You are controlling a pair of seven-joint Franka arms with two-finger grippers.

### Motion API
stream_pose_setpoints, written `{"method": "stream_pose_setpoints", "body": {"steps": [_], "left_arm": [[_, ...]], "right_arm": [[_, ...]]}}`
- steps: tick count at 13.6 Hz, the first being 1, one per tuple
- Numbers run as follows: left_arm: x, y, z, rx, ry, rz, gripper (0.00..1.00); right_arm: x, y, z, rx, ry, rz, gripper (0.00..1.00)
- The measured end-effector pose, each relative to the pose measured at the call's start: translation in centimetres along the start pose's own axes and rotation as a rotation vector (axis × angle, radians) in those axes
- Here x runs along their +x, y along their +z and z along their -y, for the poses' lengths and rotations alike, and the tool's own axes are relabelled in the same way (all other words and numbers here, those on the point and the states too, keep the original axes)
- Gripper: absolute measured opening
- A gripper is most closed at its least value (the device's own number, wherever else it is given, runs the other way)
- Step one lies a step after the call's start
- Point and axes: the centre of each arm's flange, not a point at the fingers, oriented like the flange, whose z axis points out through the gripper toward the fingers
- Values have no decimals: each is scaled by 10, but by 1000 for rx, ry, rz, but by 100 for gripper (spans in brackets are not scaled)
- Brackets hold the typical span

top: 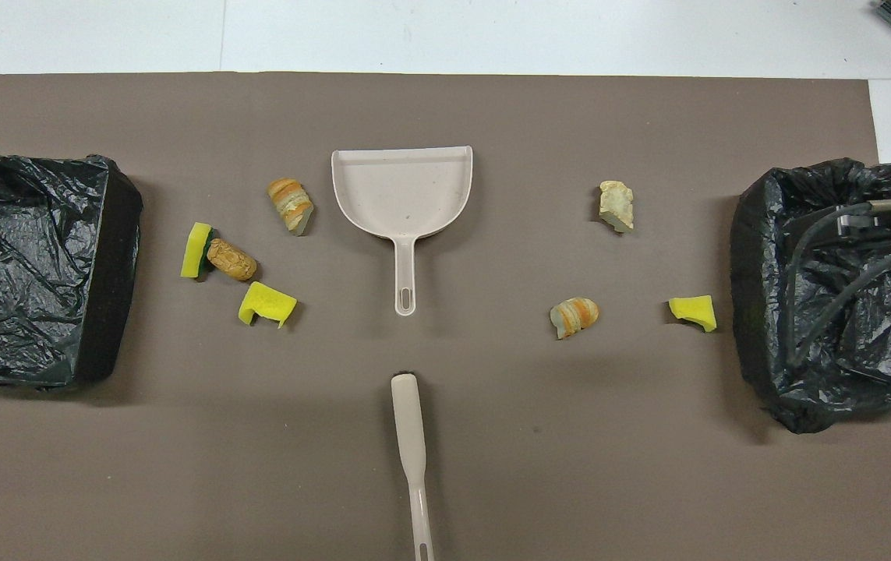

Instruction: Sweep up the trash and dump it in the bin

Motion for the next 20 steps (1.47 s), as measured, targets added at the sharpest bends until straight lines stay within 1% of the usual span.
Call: {"method": "stream_pose_setpoints", "body": {"steps": [2, 5, 9, 20], "left_arm": [[0, 0, 0, 0, 0, 0, 100], [0, 0, 0, 0, 0, 0, 100], [0, 0, 0, 0, 0, 0, 100], [0, 0, 0, 0, 0, 1, 100]], "right_arm": [[0, 0, -8, -1, 13, 2, 100], [-2, 1, -34, -1, 58, 10, 100], [-7, 3, -47, -2, 80, 43, 100], [-8, 3, -45, -2, 76, 50, 100]]}}
